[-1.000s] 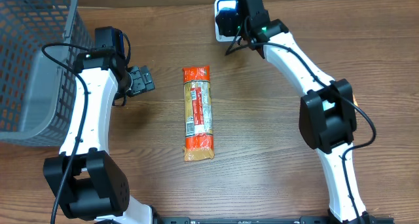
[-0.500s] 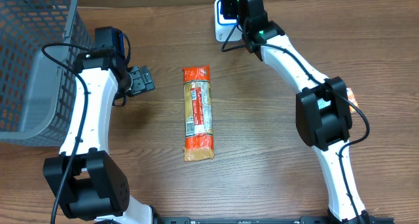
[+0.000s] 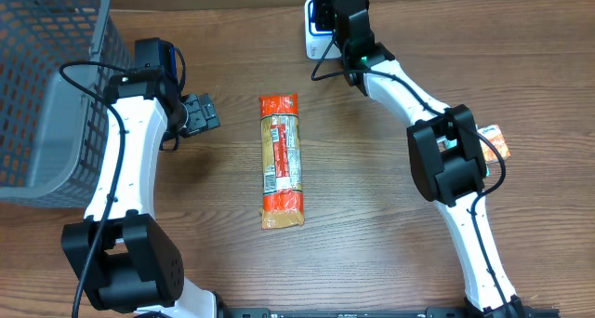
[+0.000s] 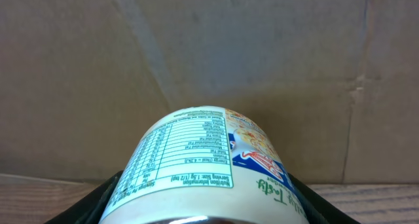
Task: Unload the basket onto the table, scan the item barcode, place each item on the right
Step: 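Raise the green jar and hold it in front of the scanner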
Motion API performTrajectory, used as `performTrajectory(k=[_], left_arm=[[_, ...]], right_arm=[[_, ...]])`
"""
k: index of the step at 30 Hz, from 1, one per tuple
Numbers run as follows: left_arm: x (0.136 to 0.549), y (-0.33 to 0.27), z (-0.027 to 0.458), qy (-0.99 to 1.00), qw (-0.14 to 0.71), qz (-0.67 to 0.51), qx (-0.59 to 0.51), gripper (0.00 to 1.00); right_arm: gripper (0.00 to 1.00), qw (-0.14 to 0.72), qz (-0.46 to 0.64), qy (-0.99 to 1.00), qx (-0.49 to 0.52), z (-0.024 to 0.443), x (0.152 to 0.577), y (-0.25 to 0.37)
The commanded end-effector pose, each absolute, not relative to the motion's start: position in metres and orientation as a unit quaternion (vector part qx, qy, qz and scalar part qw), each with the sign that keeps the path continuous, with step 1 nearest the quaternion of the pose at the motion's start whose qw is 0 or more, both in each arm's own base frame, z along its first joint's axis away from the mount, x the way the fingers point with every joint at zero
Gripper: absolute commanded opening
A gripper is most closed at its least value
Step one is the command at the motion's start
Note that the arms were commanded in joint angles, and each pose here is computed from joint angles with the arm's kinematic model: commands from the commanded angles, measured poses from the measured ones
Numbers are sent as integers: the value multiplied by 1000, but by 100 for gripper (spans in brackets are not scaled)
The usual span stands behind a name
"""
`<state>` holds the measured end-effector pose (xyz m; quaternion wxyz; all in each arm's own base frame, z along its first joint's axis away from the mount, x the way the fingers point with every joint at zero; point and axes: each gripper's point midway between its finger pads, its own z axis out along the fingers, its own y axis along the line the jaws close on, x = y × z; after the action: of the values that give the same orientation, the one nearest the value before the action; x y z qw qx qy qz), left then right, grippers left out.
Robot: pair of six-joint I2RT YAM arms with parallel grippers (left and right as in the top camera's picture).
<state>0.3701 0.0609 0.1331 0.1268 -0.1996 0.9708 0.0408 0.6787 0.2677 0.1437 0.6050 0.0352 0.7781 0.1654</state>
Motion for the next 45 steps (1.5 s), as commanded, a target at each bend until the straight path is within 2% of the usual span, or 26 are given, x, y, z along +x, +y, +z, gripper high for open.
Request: performTrajectory(k=[1, 22, 45], left_arm=[[372, 65, 138, 971, 134, 46, -193, 100], [372, 65, 138, 971, 134, 47, -193, 100], [372, 66, 138, 971, 134, 47, -193, 100]], right_arm=[[4, 620, 169, 765, 41, 152, 682, 270], [4, 626, 179, 757, 54, 155, 681, 273], [4, 591, 183, 784, 56, 125, 677, 279]])
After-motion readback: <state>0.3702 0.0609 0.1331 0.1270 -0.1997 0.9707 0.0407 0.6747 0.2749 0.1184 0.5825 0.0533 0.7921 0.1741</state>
